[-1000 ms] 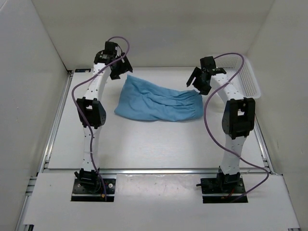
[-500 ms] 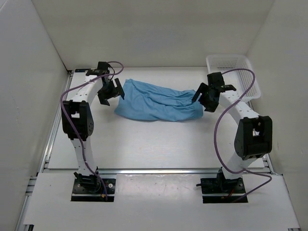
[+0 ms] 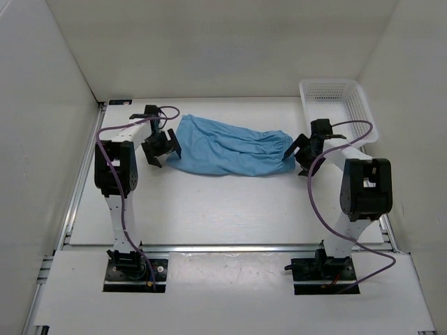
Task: Fold and stack the shorts
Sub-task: Fold the shorts
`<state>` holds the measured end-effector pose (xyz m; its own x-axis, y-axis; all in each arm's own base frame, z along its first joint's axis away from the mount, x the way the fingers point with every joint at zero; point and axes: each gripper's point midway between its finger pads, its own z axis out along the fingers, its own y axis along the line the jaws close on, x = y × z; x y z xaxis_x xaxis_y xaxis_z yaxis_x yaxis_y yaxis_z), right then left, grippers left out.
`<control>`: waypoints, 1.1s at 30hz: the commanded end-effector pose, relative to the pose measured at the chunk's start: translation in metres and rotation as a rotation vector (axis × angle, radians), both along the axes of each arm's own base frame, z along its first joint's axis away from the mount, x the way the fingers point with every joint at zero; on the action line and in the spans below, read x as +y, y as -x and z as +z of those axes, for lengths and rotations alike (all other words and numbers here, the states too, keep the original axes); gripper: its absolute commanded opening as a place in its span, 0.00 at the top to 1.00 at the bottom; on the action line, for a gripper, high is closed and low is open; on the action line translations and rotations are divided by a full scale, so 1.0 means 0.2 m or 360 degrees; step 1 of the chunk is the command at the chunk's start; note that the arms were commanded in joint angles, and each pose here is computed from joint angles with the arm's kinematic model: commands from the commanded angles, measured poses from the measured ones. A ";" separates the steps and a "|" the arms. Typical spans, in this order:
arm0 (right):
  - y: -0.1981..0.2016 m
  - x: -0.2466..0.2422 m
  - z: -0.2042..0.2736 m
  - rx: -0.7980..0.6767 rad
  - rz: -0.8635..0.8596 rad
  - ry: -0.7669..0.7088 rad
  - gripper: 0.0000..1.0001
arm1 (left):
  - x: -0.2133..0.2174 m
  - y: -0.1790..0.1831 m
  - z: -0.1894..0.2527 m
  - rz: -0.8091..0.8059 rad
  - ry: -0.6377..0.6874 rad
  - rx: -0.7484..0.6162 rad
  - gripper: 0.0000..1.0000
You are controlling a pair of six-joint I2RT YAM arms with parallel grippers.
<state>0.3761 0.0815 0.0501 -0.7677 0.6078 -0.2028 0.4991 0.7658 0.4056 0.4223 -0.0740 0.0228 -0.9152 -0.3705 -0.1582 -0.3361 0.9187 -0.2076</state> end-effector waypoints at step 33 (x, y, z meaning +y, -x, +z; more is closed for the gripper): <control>0.56 0.10 0.00 0.0136 0.0221 0.0024 1.00 | 0.21 0.64 0.17 0.0394 -0.0075 -0.0044 0.90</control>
<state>0.2924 0.1015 0.0397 -0.8304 0.5330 -0.1620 0.4493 0.8127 0.3709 0.3086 -0.0365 0.0445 -0.8204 -0.5475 -0.1649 -0.5239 0.8352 -0.1671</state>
